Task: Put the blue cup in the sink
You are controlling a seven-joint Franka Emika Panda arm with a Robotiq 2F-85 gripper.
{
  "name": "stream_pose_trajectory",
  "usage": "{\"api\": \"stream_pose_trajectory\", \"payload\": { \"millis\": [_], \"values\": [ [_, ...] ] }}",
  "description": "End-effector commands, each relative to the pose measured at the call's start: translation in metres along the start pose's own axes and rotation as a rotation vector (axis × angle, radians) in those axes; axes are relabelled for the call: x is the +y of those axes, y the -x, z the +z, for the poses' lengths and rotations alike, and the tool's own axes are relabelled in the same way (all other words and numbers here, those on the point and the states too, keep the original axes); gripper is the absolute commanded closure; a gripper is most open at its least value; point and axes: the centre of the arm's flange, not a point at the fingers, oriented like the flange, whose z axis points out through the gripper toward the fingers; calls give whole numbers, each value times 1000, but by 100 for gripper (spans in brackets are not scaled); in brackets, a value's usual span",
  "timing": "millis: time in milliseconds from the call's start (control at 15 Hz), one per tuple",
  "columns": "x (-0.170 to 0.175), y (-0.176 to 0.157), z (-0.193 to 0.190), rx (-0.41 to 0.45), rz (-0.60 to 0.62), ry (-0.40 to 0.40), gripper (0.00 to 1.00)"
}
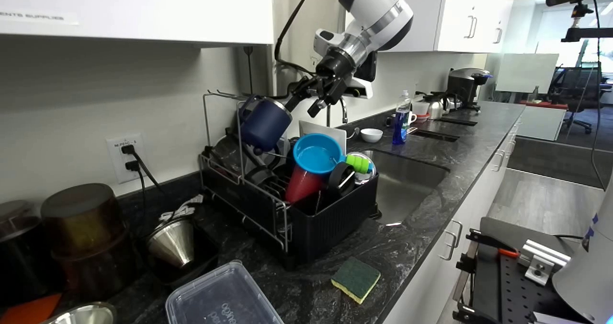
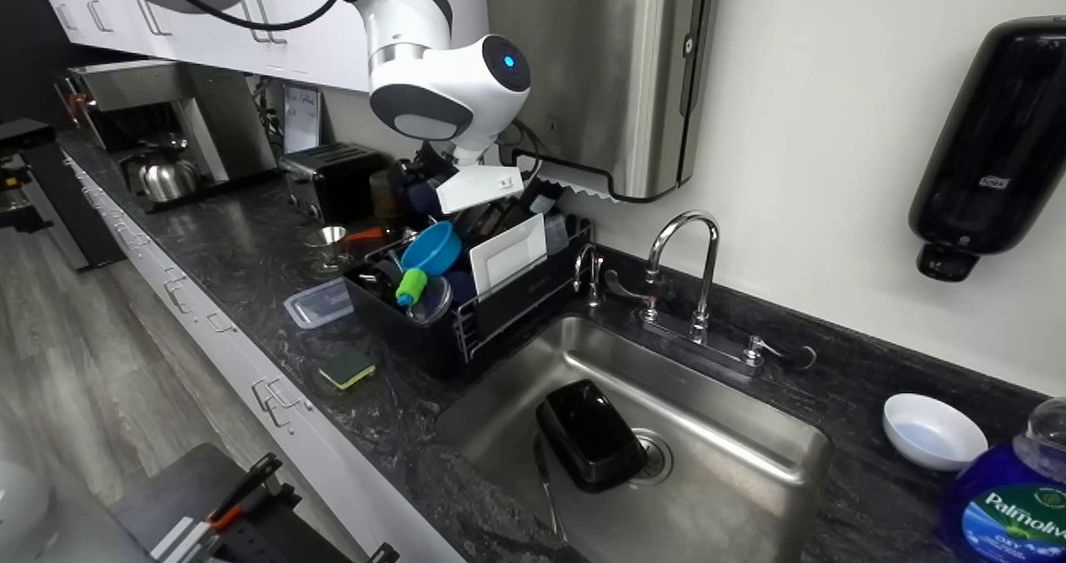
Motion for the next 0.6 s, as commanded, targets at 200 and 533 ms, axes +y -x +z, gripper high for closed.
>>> {"api": "stream_pose_trajectory", "payload": {
  "millis": [200,533],
  "values": [
    [5,4,9,-24,25,6,0],
    [1,4,7,-11,24,-4,0]
  ]
}}
